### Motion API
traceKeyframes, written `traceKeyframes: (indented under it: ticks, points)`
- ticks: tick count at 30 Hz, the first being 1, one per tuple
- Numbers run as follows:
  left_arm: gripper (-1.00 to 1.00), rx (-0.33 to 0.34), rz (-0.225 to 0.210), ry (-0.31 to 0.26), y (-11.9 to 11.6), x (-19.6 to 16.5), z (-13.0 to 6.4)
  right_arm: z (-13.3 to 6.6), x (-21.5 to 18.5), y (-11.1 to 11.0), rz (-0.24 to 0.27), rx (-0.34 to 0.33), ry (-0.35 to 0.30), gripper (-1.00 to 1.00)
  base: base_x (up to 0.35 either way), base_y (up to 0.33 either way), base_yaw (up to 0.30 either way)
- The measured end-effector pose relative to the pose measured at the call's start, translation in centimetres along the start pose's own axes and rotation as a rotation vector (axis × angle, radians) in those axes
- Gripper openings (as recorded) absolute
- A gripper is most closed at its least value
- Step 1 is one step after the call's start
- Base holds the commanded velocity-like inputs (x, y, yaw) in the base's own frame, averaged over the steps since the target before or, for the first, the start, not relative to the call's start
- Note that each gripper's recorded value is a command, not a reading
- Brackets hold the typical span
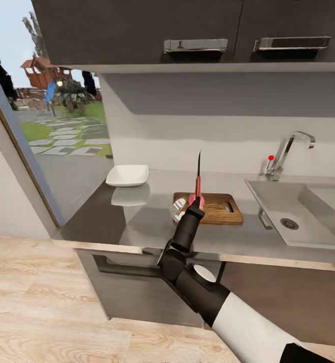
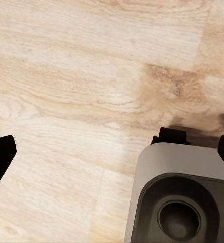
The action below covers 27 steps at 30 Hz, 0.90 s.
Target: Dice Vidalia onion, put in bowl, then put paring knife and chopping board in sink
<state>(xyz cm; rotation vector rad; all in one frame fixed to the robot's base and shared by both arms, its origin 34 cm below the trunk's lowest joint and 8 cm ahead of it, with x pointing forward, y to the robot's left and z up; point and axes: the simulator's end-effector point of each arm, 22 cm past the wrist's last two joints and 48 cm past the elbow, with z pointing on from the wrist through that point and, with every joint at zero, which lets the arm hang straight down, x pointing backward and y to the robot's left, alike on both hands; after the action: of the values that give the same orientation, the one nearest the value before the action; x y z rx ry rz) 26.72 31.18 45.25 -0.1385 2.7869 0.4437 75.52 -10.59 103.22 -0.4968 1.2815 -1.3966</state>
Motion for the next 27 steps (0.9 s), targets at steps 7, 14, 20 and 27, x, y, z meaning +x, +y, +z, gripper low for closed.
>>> traceKeyframes:
  ticks: [7,14,20,27]
  points:
    - [1.00,0.000,0.000,0.000,0.00,0.00,-0.01,-0.02,0.03,0.09,-0.003,-0.002,0.000,-1.00,-0.021,0.011,0.000]
    - [1.00,0.000,0.000,0.000,0.00,-0.02,-0.01,-0.02,0.01,0.07,-0.001,-0.002,-0.001,-1.00,0.000,0.000,0.000]
    - [1.00,0.000,0.000,0.000,0.00,-0.01,-0.01,-0.02,0.00,0.09,0.001,-0.003,-0.001,-1.00,0.000,0.000,0.000]
    - [1.00,0.000,0.000,0.000,0.00,0.01,-0.01,0.01,0.09,0.17,0.000,-0.005,0.002,-1.00,0.000,0.000,0.000]
